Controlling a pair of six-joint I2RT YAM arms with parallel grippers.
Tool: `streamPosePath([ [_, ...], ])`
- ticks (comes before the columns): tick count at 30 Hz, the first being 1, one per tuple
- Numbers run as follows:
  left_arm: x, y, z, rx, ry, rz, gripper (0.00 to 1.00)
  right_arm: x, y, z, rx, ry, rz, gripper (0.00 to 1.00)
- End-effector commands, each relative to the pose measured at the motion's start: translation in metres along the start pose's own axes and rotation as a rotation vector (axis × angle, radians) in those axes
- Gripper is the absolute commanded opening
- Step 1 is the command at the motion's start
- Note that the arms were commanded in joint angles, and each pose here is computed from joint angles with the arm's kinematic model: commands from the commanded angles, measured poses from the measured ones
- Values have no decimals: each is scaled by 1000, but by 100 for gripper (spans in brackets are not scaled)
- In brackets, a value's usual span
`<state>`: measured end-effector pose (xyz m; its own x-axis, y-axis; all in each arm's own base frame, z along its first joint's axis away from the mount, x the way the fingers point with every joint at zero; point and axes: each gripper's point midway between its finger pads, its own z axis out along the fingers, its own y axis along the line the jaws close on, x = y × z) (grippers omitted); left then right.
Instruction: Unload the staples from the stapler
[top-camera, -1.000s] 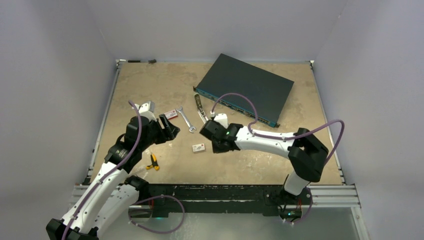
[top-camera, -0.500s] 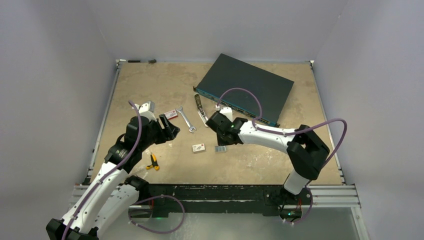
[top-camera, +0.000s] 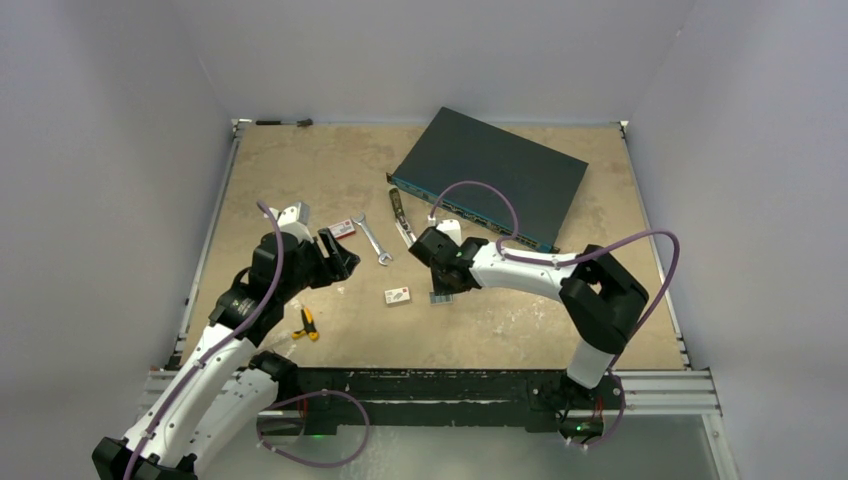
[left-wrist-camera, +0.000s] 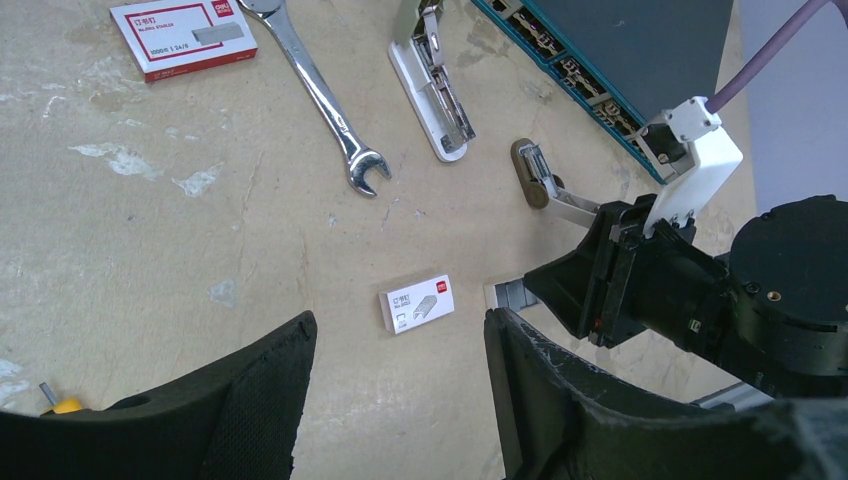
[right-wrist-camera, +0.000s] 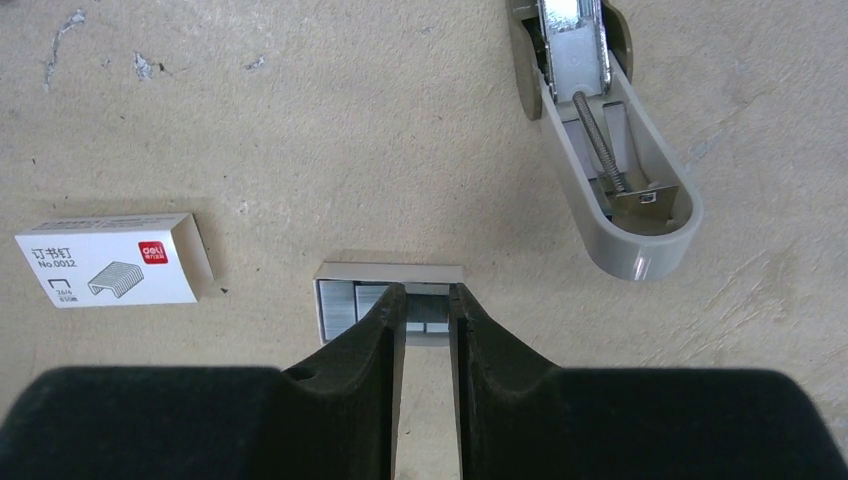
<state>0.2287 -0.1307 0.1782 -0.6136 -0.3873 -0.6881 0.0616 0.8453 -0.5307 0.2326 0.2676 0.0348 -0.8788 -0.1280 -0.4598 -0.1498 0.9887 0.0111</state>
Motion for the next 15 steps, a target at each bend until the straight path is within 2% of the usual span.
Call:
streamPosePath([
  [1, -6, -4, 1, 22, -21, 16, 61, 3, -1, 1, -11, 11, -1, 24],
  [15, -5, -4, 2, 22, -20, 17, 61, 6, -2, -3, -16, 21, 3, 25],
])
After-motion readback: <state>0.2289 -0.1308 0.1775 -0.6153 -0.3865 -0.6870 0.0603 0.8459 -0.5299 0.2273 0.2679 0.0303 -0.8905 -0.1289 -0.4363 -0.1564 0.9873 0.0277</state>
